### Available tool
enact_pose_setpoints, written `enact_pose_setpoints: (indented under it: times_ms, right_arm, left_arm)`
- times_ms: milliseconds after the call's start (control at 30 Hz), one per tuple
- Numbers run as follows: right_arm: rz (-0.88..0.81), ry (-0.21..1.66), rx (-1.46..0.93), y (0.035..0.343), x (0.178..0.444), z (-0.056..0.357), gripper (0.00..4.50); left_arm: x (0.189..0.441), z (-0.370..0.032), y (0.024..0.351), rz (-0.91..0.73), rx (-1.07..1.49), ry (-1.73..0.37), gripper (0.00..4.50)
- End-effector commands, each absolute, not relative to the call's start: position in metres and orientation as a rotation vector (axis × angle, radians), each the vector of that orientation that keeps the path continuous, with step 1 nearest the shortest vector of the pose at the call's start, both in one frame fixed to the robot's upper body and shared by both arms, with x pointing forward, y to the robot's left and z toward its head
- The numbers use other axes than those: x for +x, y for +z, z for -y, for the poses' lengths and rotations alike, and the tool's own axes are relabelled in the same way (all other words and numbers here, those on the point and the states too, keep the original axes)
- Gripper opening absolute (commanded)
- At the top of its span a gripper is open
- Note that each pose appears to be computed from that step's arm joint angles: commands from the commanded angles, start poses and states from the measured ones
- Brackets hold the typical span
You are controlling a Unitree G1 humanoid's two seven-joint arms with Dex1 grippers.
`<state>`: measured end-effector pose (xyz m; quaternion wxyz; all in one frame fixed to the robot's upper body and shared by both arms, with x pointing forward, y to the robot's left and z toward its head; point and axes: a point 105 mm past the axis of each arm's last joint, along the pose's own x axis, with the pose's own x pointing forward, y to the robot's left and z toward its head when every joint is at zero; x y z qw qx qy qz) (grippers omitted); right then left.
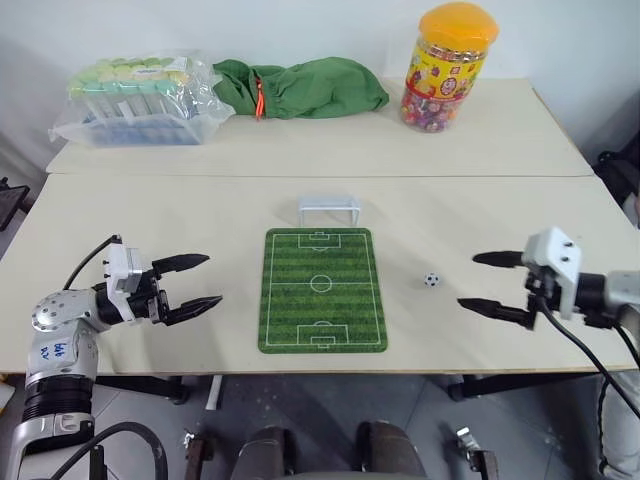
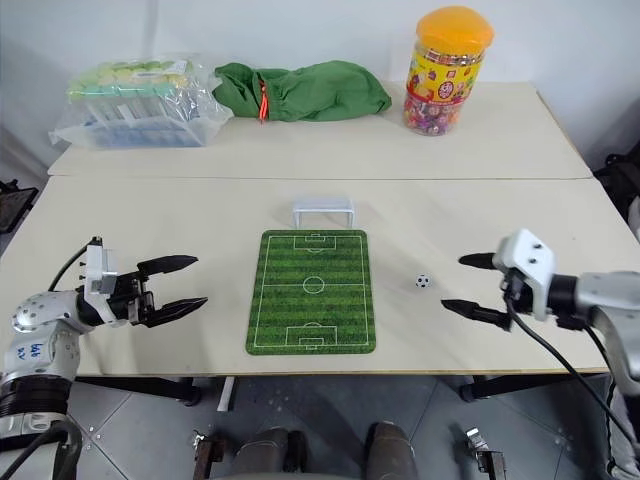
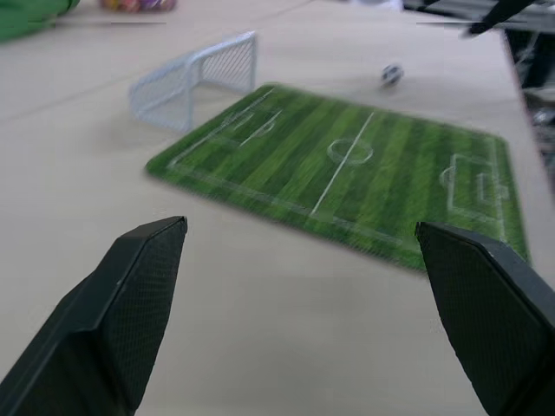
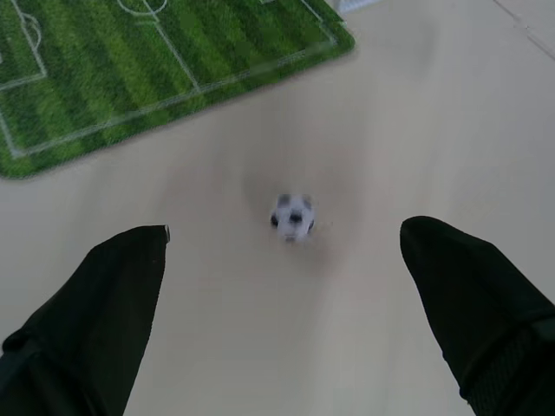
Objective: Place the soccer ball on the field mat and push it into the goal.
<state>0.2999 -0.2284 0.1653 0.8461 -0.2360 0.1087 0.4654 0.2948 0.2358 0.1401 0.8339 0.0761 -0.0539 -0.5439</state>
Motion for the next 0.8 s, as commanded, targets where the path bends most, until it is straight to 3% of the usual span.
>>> enact_pose_setpoints:
  times_ms: [33, 433, 567, 800]
  right_arm:
    - [-0.239, 1.049, -0.518, 0.154, 0.314, 0.216, 4.49]
    - [-0.322, 1.091, -0.511, 0.117, 0.346, 0.211, 4.49]
    - [-0.337, 1.063, -0.508, 0.115, 0.350, 0.218, 3.35]
    - [-0.314, 1.070, -0.518, 0.118, 0.345, 0.225, 0.95]
  left_arm:
    - [0.287, -0.228, 0.152, 0.209, 0.167, -1.224, 4.50]
    - [0.272, -0.223, 0.142, 0.205, 0.158, -1.210, 4.50]
    - [0.270, -0.226, 0.142, 0.205, 0.157, -1.195, 4.50]
    - [0.267, -0.229, 0.139, 0.209, 0.150, -1.199, 4.50]
